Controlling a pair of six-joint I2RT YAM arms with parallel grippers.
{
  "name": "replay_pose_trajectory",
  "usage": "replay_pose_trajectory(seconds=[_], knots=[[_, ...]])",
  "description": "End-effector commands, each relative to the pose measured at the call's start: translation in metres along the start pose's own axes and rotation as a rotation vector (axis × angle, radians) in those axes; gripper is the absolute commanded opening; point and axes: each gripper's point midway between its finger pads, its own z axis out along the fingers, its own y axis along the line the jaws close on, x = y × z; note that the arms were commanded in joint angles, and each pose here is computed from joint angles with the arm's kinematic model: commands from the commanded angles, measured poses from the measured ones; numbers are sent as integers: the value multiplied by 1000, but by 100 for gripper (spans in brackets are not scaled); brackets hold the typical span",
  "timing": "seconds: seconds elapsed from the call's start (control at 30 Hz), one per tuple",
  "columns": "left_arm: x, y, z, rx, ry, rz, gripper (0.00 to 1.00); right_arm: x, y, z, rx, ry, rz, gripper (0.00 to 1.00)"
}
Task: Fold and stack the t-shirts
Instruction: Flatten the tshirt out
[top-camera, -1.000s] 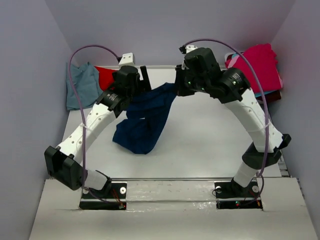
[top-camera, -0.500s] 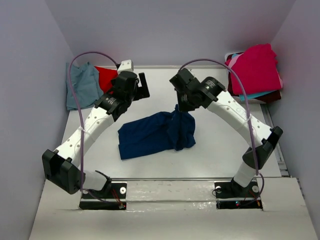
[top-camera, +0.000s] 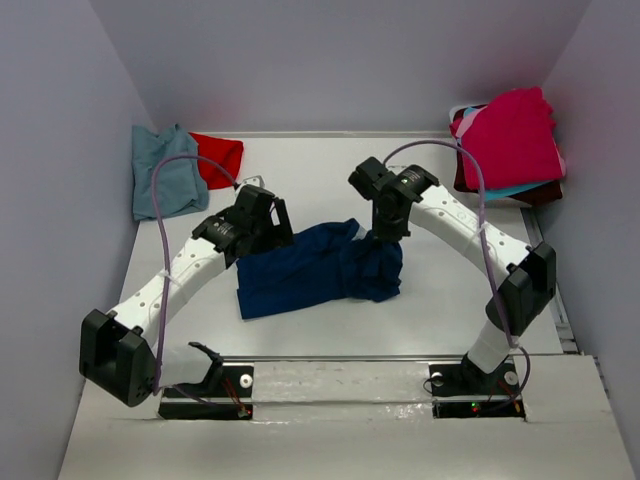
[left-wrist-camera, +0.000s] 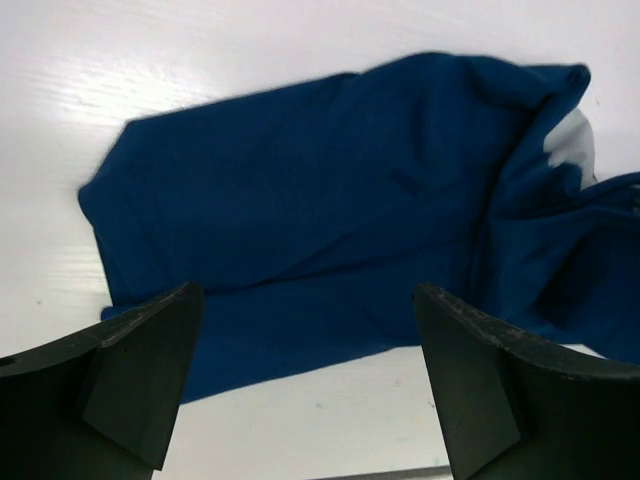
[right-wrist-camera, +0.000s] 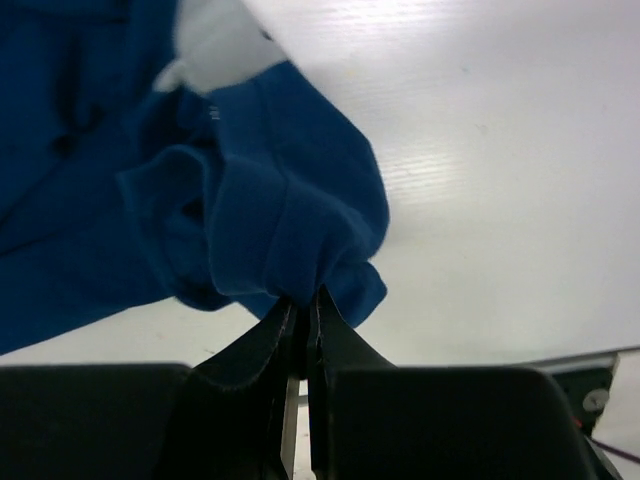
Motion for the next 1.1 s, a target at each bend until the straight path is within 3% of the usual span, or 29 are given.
replay_pose_trajectory(seconds=[0.0,0.3,0.53,0.87,1.07], knots=[[33,5,-1,24,94,-52,97,-9,-29,1,-5,-24,115,7],[66,19,6,-13,190,-83,95,-10,-20,10,-23,-15,106,7],[100,29,19,5,290,-140,94,-6,-47,31,29,7,166,7],[63,79,32,-84,230,-203,91,-13,-69,41,63,-1,196,7],[70,76,46,-57,276,-219,89,-9,-76,46,71,8,208,7]])
